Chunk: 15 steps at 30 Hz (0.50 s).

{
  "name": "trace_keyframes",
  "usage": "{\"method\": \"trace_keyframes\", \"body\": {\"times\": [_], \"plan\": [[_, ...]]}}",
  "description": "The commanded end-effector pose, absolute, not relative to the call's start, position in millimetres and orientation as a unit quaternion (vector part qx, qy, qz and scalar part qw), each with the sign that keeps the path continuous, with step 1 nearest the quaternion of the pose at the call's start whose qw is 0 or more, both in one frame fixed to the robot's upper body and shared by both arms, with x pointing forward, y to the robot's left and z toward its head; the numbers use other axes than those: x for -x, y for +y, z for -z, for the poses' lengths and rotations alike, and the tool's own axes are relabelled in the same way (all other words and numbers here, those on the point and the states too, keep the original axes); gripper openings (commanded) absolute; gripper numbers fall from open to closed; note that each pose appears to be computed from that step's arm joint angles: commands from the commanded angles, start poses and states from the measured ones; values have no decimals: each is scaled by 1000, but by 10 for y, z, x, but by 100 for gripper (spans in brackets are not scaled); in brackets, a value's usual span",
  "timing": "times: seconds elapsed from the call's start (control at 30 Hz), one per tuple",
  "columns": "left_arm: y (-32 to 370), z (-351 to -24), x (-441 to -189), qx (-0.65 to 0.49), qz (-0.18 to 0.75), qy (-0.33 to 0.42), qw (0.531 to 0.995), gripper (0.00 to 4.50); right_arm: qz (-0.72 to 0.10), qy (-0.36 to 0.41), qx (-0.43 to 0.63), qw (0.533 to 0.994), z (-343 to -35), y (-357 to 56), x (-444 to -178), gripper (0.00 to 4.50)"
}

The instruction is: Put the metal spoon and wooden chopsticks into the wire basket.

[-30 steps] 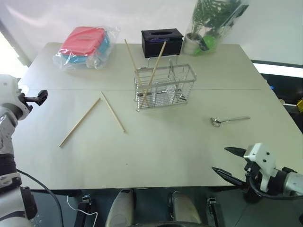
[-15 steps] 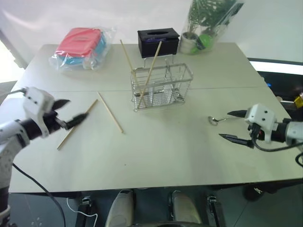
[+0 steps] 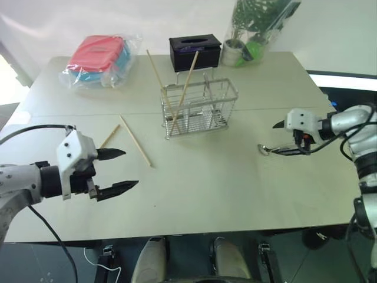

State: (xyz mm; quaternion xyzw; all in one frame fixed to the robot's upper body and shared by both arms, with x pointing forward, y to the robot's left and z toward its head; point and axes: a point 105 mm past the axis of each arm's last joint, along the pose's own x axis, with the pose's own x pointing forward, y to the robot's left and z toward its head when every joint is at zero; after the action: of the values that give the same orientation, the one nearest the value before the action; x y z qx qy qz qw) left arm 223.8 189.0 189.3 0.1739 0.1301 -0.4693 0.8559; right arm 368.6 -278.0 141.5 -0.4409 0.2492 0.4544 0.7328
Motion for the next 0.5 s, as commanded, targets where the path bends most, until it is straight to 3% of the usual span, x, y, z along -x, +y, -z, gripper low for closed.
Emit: {"method": "trace_keyframes", "body": {"times": [0.03,0.47,0.5], "plan": [[1828,-1994,-2203,-194,482,114,847,450,-450,271,462,715,-1444,-2852,-3700,447],[1782,-2068,-2217,-198,474,98,852,450,-435,293,466,713,-1404,-2808,-3811,447],[1783,-2073,-2219,-198,474,98,853,450,-436,294,465,712,-1395,-2808,-3806,424]]}}
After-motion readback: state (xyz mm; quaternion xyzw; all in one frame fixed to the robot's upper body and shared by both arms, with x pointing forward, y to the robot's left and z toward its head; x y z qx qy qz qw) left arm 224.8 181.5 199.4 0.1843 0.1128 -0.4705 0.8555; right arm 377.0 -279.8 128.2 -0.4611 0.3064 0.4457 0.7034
